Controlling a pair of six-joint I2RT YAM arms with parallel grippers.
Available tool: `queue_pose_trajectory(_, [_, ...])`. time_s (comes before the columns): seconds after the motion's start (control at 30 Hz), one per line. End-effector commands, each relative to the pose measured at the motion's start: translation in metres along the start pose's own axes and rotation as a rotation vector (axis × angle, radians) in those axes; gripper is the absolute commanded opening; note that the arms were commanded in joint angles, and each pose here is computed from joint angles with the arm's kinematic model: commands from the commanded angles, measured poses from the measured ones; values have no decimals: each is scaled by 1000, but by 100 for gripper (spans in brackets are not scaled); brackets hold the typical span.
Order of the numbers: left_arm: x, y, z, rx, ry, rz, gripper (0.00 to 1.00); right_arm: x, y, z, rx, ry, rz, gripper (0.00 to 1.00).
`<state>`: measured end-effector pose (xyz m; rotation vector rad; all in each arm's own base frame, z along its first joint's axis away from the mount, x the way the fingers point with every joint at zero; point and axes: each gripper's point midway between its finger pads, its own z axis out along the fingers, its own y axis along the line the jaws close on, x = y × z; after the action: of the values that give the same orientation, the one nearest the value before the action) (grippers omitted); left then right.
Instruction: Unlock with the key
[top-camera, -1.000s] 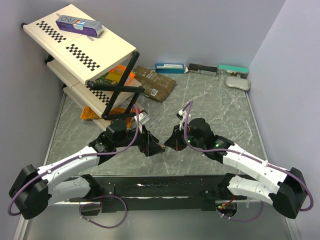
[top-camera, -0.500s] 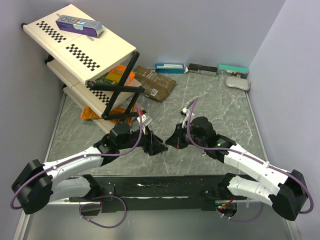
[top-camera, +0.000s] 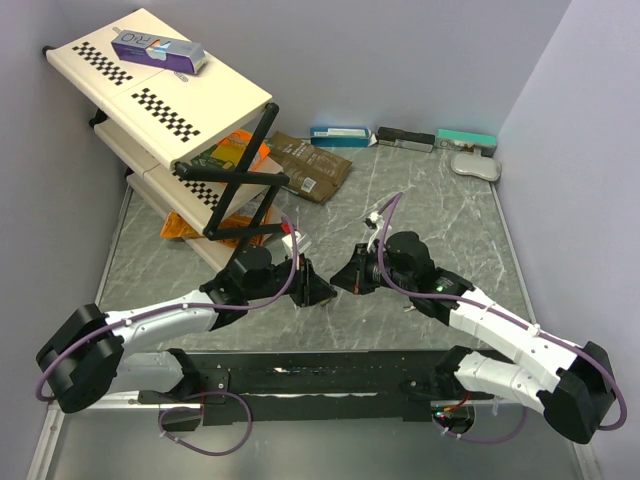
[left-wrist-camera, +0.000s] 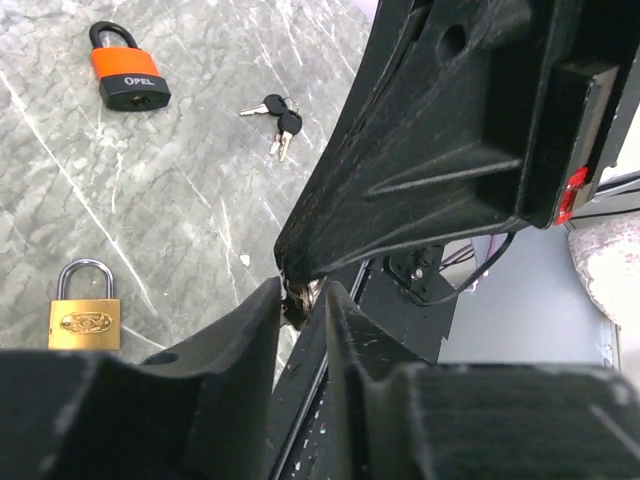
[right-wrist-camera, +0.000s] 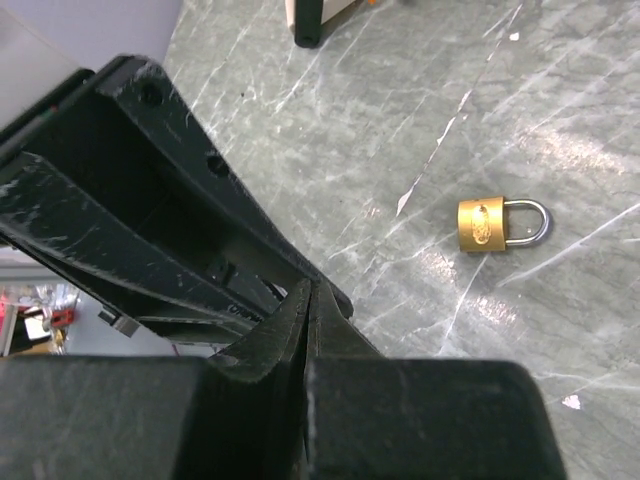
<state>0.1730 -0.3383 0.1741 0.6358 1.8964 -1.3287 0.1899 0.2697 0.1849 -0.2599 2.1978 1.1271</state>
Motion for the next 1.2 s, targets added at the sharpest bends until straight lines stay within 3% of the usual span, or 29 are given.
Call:
queue_pose_trajectory(0.0, [-13,-6,3,21,-56,26,27,-11,5,-3,-28,-51,15,0])
queue_pose_trajectory(0.07, [-10,-4,3,18,-51,20,22,-10,3,-3,-26,-53,17,0])
queue_pose_trajectory(0.1, [-9,-4,3,18,-48,19,13,-12,3,-4,-24,-57,18,0])
queue_pose_trajectory(0.2, [-5,-2,3,12,-37,17,1,-10,-3,-4,0,-58,19,0])
queue_pose_trajectory(0.5, [4,-14,-6,79,6,72,1,-1,-2,-7,-55,-15,-62,2])
queue_pose_trajectory(0.57, [9,-22,-8,123,42,89,1,1,3,-11,-91,-8,-119,9])
queue_pose_trajectory(0.67, [18,-32,-13,182,95,90,1,6,15,-21,-164,15,-195,36])
queue_pose_trajectory(0.8, [22,-50,-23,268,136,66,1,16,29,-37,-250,38,-273,59])
queue_pose_trajectory(1.0, [14,-53,-26,230,218,-99,1,28,36,-52,-301,70,-329,68])
queue_pose_trajectory(1.17, [-8,-41,-32,209,128,-217,1,35,40,-48,-344,46,-298,66])
